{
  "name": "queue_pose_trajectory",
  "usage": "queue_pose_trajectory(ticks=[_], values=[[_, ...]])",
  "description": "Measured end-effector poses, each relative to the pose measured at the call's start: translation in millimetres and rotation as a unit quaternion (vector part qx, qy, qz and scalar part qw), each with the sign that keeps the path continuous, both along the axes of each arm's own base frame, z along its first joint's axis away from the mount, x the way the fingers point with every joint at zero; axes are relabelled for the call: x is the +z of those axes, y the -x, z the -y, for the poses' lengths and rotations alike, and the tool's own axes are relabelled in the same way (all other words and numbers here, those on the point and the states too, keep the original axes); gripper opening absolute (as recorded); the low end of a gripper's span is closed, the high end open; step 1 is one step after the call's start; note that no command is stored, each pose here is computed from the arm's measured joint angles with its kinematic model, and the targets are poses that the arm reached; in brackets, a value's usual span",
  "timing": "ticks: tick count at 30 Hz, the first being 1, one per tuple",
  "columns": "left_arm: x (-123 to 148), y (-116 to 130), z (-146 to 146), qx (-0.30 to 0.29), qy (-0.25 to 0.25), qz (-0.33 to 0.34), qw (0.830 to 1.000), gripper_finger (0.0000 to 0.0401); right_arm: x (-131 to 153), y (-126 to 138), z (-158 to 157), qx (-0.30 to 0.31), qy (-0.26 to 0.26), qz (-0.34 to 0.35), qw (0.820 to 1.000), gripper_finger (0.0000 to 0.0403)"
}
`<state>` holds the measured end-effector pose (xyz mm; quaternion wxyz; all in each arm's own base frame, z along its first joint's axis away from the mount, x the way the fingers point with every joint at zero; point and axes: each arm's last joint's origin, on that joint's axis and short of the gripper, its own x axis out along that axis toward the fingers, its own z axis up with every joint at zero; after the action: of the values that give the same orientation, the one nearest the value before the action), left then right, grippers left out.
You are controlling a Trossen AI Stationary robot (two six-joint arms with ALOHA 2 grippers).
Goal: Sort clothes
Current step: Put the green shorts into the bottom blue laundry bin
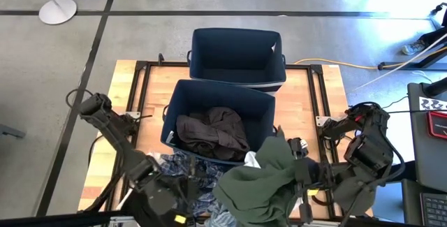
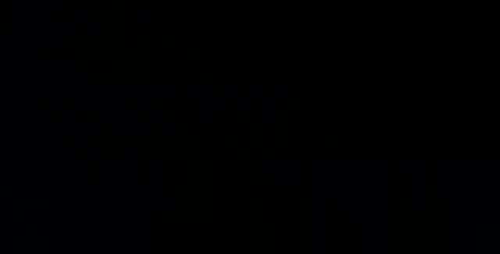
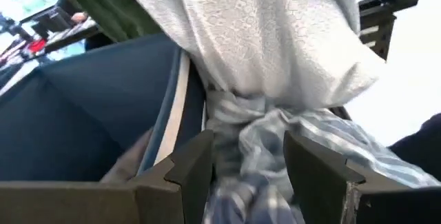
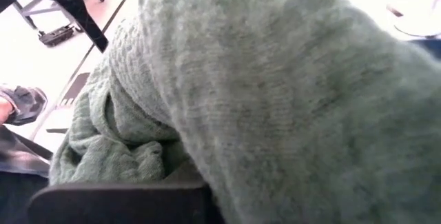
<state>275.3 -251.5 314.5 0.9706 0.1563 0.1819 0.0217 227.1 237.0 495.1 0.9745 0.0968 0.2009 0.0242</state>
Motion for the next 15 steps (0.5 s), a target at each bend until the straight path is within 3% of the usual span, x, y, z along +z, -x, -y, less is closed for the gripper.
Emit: queue_pose_trajectory(ticks=[7, 12, 15], values=[[10.4, -32.8, -12.1, -0.121, 0.067, 0.076, 0.987, 0.0168, -0.1, 0.0, 0.0, 0.002, 0.004, 0.0, 1.0, 0.0051], [-10.9, -46.4, -35.6, -0.121, 0.087, 0.135, 0.98, 0.0168, -0.3, 0.1, -0.3, 0.005, 0.005, -0.002, 1.0, 0.0051], [-17.6, -53.9, -49.5, -0.166, 0.115, 0.15, 0.968, 0.0168, -0.5, -0.2, -0.4, 0.01, 0.014, -0.001, 1.0, 0.0051]])
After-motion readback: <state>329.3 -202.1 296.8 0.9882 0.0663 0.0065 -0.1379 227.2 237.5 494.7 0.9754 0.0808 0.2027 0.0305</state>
